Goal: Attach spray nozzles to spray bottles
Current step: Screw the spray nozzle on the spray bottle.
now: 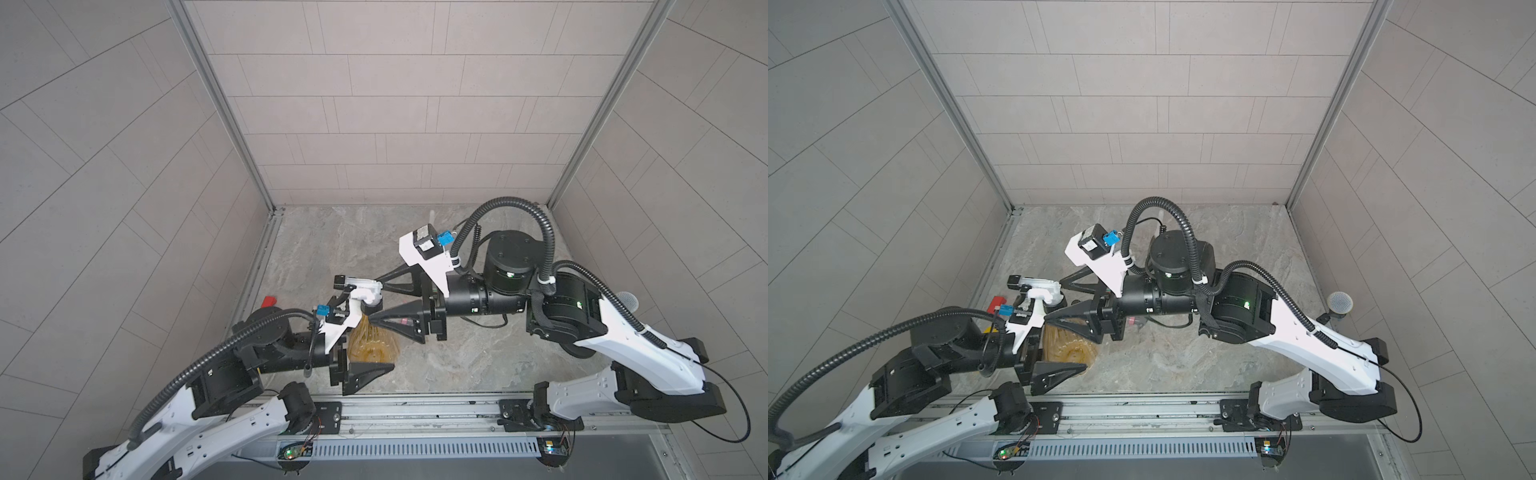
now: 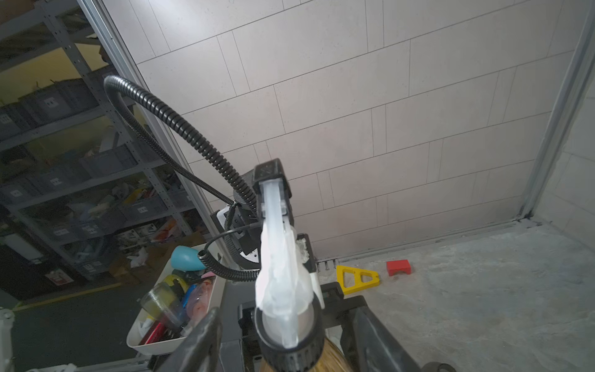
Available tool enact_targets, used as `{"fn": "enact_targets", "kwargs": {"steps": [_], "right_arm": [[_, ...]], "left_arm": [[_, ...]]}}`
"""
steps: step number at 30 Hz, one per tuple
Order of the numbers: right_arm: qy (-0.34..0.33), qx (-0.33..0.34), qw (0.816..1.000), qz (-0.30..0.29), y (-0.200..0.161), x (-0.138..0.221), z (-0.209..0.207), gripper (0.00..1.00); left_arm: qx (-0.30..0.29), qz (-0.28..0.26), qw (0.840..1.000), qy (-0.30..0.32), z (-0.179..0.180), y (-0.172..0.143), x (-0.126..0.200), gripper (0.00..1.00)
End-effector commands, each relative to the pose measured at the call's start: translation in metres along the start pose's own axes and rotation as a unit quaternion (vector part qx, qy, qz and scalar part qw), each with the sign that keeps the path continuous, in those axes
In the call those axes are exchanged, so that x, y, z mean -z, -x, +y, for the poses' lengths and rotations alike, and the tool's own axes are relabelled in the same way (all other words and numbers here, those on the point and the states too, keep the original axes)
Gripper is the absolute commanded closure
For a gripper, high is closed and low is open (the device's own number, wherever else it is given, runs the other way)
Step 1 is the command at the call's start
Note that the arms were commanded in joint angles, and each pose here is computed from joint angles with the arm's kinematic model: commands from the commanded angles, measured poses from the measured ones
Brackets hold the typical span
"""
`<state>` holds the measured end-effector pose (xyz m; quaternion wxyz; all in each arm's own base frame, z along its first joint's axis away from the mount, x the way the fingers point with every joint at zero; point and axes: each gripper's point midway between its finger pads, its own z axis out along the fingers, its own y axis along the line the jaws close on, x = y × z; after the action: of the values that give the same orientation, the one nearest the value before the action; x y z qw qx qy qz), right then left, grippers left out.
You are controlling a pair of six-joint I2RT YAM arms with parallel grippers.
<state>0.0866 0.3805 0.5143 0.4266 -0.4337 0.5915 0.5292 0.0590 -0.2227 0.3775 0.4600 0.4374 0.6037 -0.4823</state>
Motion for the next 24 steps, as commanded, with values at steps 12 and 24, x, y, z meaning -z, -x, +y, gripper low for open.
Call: {"fn": "enact_targets", "kwargs": {"steps": [12, 24], "right_arm": [[-0.097, 0.004, 0.995, 0.003, -0.007, -0.005, -0.011, 0.76], [-0.284, -0.056, 0.957, -0.019, -0.039, -0.060, -0.024, 0.65]], "left_arm": [[-0.013, -0.024, 0.998, 0.053, 0.018, 0.011, 0.002, 1.00], [-0.019, -0.018, 0.990, 0.140, 0.051, 0.010, -0.001, 1.00]]}}
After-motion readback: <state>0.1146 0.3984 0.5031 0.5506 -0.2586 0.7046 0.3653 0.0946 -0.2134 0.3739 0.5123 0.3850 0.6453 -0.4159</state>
